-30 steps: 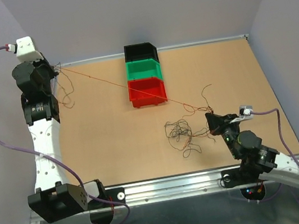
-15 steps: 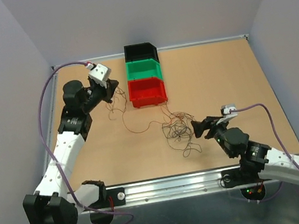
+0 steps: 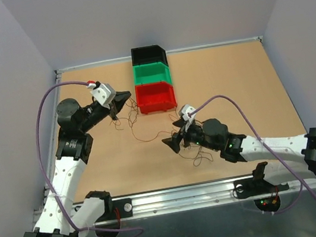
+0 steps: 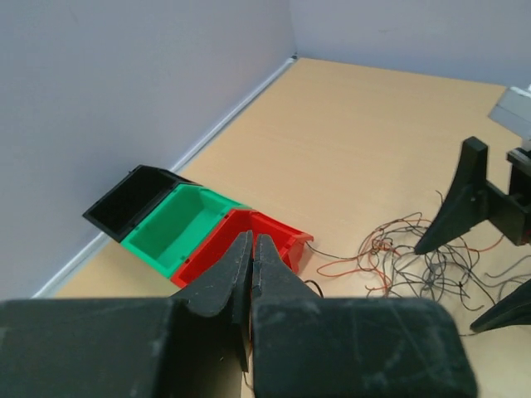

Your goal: Untangle the cables

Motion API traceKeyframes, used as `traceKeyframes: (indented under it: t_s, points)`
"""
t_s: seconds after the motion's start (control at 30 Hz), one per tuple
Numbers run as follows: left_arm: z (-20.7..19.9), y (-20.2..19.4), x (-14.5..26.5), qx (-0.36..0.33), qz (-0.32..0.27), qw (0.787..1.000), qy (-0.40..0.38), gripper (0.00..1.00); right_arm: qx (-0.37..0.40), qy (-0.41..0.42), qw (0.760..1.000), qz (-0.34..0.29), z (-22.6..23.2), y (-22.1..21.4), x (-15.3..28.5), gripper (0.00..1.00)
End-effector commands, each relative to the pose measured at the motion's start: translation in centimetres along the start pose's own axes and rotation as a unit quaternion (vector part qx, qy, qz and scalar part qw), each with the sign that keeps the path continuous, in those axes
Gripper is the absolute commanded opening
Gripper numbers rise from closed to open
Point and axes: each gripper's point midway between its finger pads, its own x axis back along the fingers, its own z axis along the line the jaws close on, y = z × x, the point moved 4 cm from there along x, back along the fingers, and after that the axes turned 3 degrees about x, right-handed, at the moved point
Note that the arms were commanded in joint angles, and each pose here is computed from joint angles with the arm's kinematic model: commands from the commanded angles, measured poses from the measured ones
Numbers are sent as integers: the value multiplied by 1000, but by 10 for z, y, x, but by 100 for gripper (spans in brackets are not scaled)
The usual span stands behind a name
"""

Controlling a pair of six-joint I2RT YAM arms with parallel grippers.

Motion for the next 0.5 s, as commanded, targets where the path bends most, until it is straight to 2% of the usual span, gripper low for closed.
traceKeyframes:
  t_s: [0.0,0.1,0.2,0.47]
  points:
    - [-16,10,4,-25,-25,998,-50,4,38,89,991,-94,28,59,-31,90]
    - [-18,11,5,-26,-26,998,-55,4,44,104,986,-123,34,73,-44,90]
    - [-23,11,6,-28,-25,997,-70,4,48,108,982,-145,37,80,-55,74]
    - [-31,9,8,-29,-19,994,-103,5,67,72,983,-157,29,80,-82,65]
